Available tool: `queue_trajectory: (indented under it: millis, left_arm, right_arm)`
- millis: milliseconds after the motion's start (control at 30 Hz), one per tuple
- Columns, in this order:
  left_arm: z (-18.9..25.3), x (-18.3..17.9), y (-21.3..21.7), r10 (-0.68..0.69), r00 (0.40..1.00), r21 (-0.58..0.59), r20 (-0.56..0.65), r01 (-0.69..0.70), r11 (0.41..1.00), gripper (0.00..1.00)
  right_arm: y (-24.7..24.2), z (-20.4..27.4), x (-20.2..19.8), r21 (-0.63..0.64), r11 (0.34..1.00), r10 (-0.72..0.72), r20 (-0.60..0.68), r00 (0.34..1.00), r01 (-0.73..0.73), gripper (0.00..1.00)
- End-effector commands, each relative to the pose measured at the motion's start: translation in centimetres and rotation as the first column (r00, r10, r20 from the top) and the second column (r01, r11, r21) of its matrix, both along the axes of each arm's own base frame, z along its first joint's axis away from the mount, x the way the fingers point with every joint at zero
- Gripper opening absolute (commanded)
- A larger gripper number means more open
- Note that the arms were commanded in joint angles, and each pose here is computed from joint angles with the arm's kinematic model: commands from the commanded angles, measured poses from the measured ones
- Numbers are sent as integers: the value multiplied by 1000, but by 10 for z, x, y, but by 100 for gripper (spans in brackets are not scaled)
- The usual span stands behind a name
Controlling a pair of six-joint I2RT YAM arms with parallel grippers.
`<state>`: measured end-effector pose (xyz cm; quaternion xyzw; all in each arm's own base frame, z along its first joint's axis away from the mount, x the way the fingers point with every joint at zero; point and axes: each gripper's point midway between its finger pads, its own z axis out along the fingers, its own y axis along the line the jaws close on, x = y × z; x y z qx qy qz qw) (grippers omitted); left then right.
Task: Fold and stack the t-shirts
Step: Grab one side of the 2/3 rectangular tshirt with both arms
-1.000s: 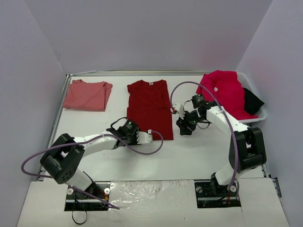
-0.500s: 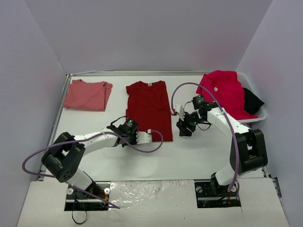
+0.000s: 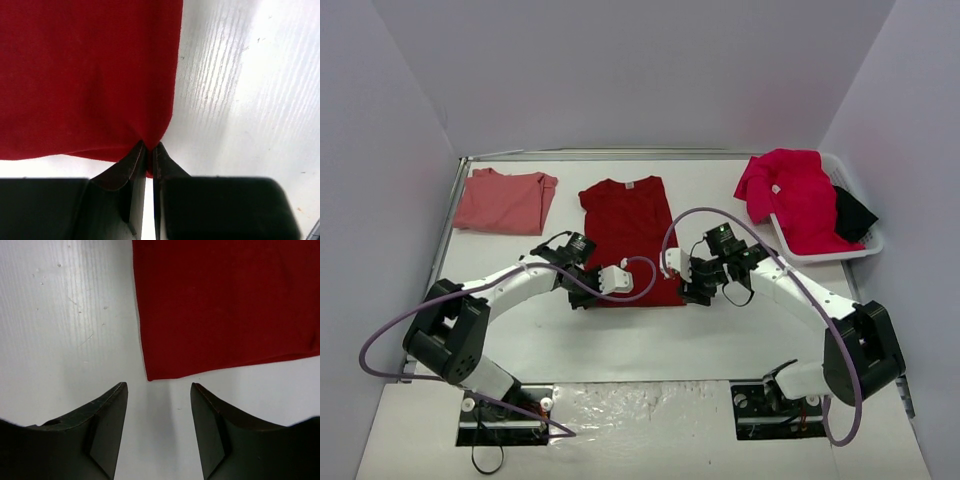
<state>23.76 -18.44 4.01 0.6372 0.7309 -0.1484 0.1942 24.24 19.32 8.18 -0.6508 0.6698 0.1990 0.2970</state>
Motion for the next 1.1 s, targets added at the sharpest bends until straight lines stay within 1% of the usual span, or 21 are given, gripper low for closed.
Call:
queue_trajectory:
  millis: [0,200,533,733,833,867,900,933,967,1000,1067]
  left_arm:
    - [14,-7,-8,-16,997,-66,-72,11,998,3]
    - [14,-7,-7,-14,994,-89,-111,4,996,2]
    - [8,-8,-7,-17,987,-102,-157,1,995,3]
    - [4,-9,-6,-10,985,-104,-174,-8,995,2]
    - [3,-10,-5,-16,984,-109,-180,-3,994,2]
    - [3,-10,-4,-14,983,-110,-181,-6,994,2]
    - [4,-10,-5,-17,984,-115,-180,-4,993,2]
    - [4,-10,-5,-17,983,-115,-182,-4,993,2]
    - [6,-9,-6,-16,984,-117,-179,-5,993,2]
    - [7,-10,-6,-19,983,-119,-181,-3,993,2]
    - [10,-9,-6,-21,984,-123,-176,-1,992,2]
  right_arm:
    - [-1,-19,-3,-67,998,23,20,1000,-21,50]
    - [7,-43,-13,-106,992,71,3,997,-70,50]
    - [18,-60,-1,-135,987,85,10,996,-83,50]
    - [17,-81,-2,-162,983,87,-37,996,-92,48]
    - [16,-88,-2,-178,980,80,-46,996,-87,42]
    - [16,-89,-2,-182,980,74,-50,996,-82,29]
    - [15,-89,-1,-189,979,66,-48,997,-74,21]
    - [15,-88,0,-191,979,61,-46,997,-68,8]
    - [13,-88,0,-197,979,48,-48,998,-56,3]
    - [13,-86,0,-198,979,48,-48,998,-56,0]
    - [12,-80,-2,-194,980,48,-47,998,-56,0]
